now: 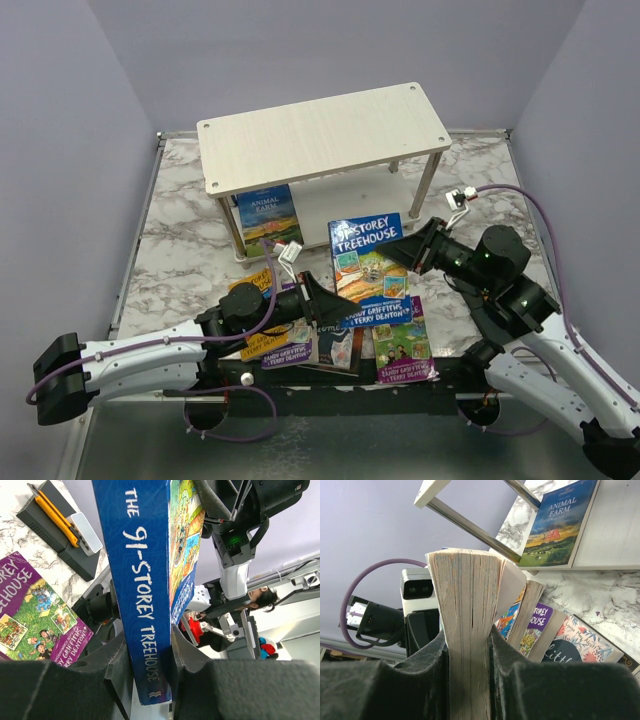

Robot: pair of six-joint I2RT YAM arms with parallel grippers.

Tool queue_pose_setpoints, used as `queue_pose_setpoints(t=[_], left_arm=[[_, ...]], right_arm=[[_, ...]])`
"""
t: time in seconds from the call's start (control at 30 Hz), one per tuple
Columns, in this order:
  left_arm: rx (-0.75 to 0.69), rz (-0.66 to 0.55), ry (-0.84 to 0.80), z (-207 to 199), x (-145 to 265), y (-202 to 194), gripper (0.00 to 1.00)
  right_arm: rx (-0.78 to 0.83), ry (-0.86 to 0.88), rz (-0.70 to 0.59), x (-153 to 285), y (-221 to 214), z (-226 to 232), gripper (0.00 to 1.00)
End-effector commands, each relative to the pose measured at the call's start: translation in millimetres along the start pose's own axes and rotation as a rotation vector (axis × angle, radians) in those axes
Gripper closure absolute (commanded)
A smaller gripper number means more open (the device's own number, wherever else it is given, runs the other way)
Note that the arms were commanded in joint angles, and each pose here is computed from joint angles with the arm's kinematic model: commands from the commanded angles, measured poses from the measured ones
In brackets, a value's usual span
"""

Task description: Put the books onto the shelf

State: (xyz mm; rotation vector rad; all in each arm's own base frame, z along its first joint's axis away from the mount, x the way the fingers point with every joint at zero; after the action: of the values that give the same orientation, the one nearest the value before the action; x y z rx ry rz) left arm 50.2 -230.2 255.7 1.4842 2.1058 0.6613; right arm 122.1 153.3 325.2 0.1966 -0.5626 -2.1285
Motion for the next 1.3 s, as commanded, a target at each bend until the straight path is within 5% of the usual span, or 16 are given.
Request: queue_pose_setpoints(t=[0.0,0.27,0.43,0.87,1.27], left_arm=[[-0.044,-0.061,-0.096,-16.8,2.2,12.6,1.0],[-0.104,-0.184,-0.13,-26.6,12.7,26.7,1.0],[-0.136,-0.232,-0.186,-36.0,15.3,34.3,1.0],[-0.192,-0.293,-0.213,-46.1,10.7,46.3,1.0],[-0.17,-0.37,-0.119,-32.7,11.7,47.5,1.0]], right_arm=[[0.004,0.056,-0.025,6.6,3.0,12.6,0.99],[0.012,-0.021,0.004,17.8,-7.6,-2.5,0.4],[0.003,-0.009,0.08,24.0,-23.9,-18.4,0.2],[-0.054,0.284,0.269,33.8,-53.7,-26.6,0.18],[-0.034,0.319,0.132,39.6,-46.6,-19.0,0.36]])
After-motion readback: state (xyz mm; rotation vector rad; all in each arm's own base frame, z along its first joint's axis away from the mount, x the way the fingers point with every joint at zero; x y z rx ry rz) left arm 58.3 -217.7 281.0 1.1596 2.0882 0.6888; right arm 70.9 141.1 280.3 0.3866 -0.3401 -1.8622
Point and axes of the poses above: each gripper's point midway between its finger pads, its own x axis back along the fingers, its own z axis along the line the jaws close on, y = z × x, the point moved 10 cm from there along x, back along the fingers, and after that the axes turned 13 degrees about -x, right-handed, at the moved point
